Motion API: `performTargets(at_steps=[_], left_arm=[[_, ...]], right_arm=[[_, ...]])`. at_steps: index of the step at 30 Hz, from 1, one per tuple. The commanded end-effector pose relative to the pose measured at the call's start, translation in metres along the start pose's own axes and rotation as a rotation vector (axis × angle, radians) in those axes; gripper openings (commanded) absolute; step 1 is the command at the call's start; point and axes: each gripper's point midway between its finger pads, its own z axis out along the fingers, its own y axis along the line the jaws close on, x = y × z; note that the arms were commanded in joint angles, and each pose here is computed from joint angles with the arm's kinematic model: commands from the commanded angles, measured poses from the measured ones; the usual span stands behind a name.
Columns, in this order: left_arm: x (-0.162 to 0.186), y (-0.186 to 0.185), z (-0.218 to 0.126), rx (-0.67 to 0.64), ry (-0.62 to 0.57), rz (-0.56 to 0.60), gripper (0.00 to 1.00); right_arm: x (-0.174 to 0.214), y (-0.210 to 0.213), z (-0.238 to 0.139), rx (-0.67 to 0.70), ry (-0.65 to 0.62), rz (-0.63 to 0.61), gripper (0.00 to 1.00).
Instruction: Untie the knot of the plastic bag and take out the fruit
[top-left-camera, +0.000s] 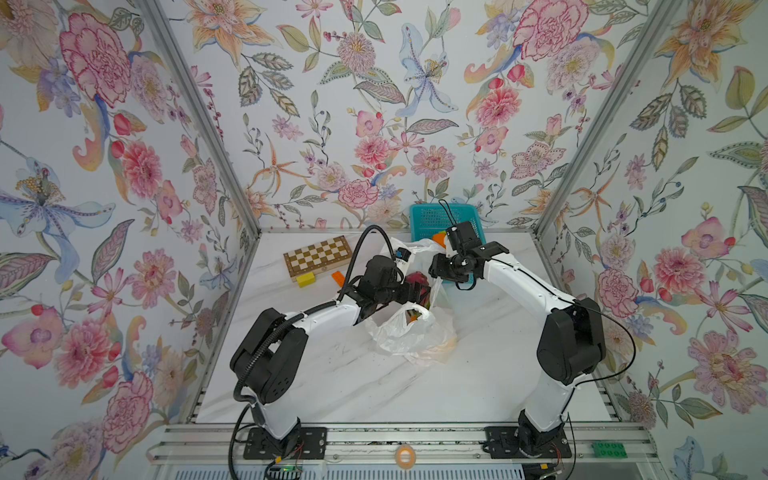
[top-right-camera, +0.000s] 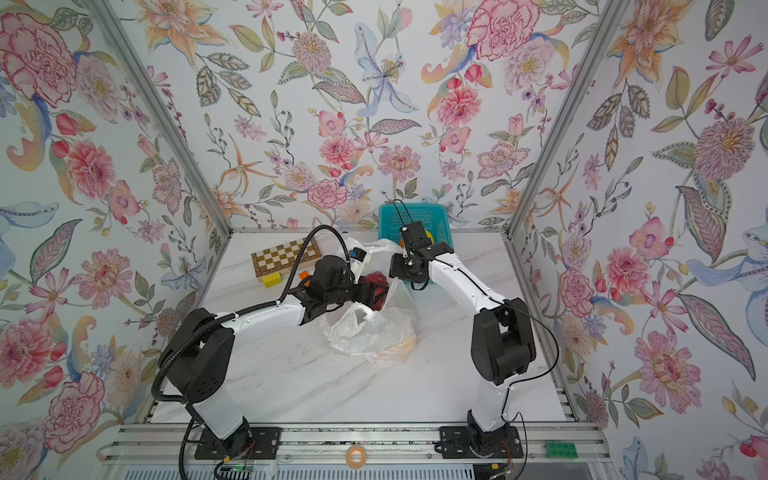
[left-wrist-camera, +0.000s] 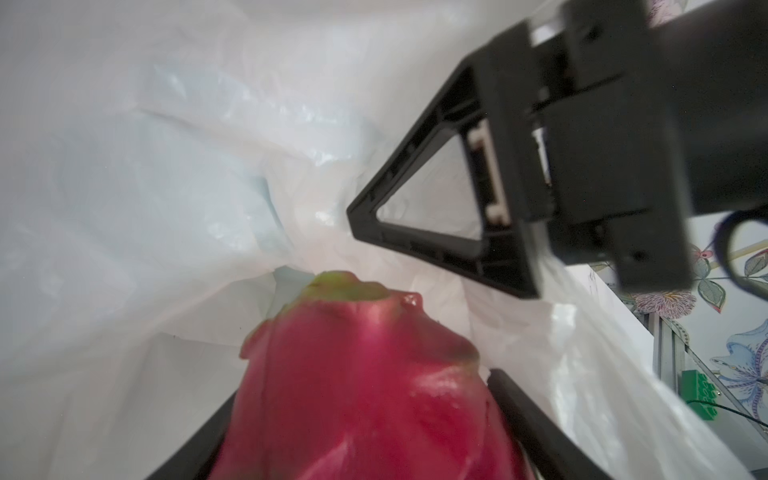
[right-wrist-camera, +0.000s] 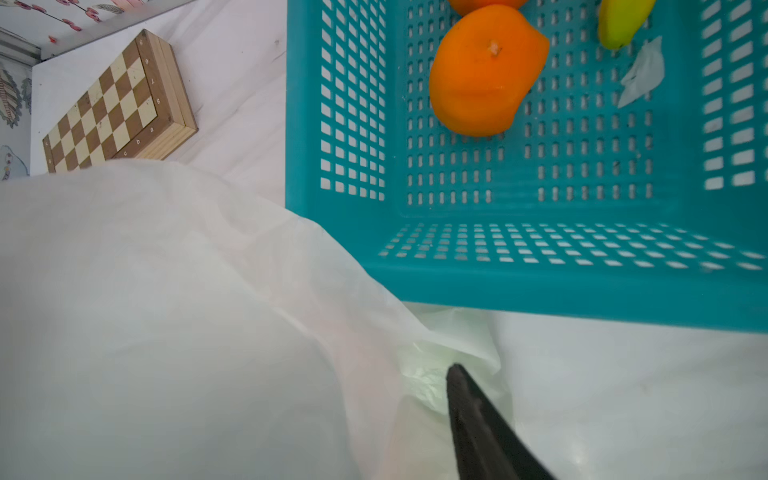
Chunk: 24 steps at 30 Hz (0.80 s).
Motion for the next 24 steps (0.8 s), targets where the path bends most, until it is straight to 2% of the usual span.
performTargets(at_steps=[1,7,14,18,24], left_arm=[[-0.023,-0.012,-0.014,0.032,-0.083,0.108,0.52],[-0.03,-0.014,-0.018,0.022,-0.085,0.149,0.52],[-0.036,-0.015,-0.024,0.008,-0.093,0.178,0.52],[-0.046,-0.018,-0.033,-0.002,-0.123,0.201,0.53],[-0.067,-0.026,-0.047,-0.007,-0.19,0.244,0.53]], right_arm=[[-0.002,0.007,-0.007,-0.036,0.014,0.013,0.64],[-0.009,0.016,-0.041,-0.084,-0.043,-0.023,0.83],[-0.027,0.029,-0.092,-0.153,-0.151,-0.017,0.94],[-0.046,0.043,-0.102,-0.22,-0.19,-0.005,0.95],[-0.053,0.055,-0.089,-0.285,-0.142,0.031,0.95]])
